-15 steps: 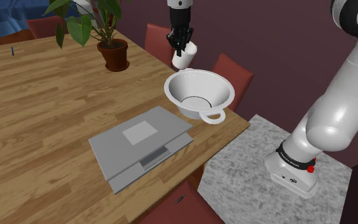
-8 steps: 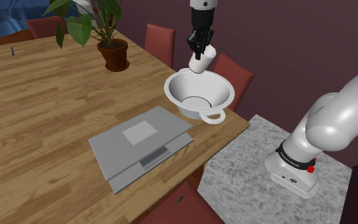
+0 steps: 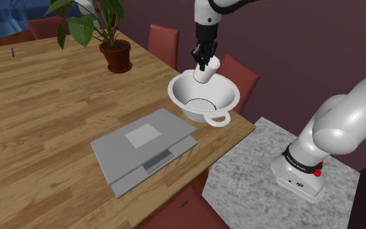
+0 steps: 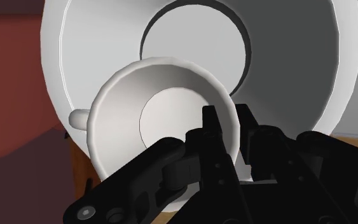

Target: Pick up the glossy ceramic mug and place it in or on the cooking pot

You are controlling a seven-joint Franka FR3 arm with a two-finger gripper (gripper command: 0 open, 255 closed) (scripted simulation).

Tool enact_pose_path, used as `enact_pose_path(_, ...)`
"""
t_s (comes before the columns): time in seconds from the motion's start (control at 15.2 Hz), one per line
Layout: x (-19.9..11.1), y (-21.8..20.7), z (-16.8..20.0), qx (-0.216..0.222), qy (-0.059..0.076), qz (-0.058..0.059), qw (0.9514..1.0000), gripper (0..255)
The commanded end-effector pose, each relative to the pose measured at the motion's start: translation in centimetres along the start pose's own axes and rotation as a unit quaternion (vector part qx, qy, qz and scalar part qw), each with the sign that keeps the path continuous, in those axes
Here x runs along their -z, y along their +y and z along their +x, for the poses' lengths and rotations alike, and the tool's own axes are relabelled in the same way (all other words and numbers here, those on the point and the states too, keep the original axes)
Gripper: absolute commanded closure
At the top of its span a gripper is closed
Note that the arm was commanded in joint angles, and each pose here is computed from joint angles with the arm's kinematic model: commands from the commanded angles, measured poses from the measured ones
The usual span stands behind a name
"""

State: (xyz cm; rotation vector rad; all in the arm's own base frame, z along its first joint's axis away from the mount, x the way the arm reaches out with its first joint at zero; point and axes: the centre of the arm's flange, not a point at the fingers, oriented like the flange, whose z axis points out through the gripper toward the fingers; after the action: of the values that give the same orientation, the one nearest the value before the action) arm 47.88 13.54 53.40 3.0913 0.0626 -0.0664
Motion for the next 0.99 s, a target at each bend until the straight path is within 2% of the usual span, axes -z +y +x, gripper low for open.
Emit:
enact_pose_path(0.0, -1.0, 0.0, 0.0, 0.000, 0.000, 0.000, 1.0000, 255)
enact_pose_path(0.53, -5.0, -0.2, 0.2, 0.000, 0.000, 0.000, 1.0000, 255)
enact_pose_path(0.92, -5.0, -0.2, 0.2, 0.000, 0.000, 0.000, 1.0000, 255)
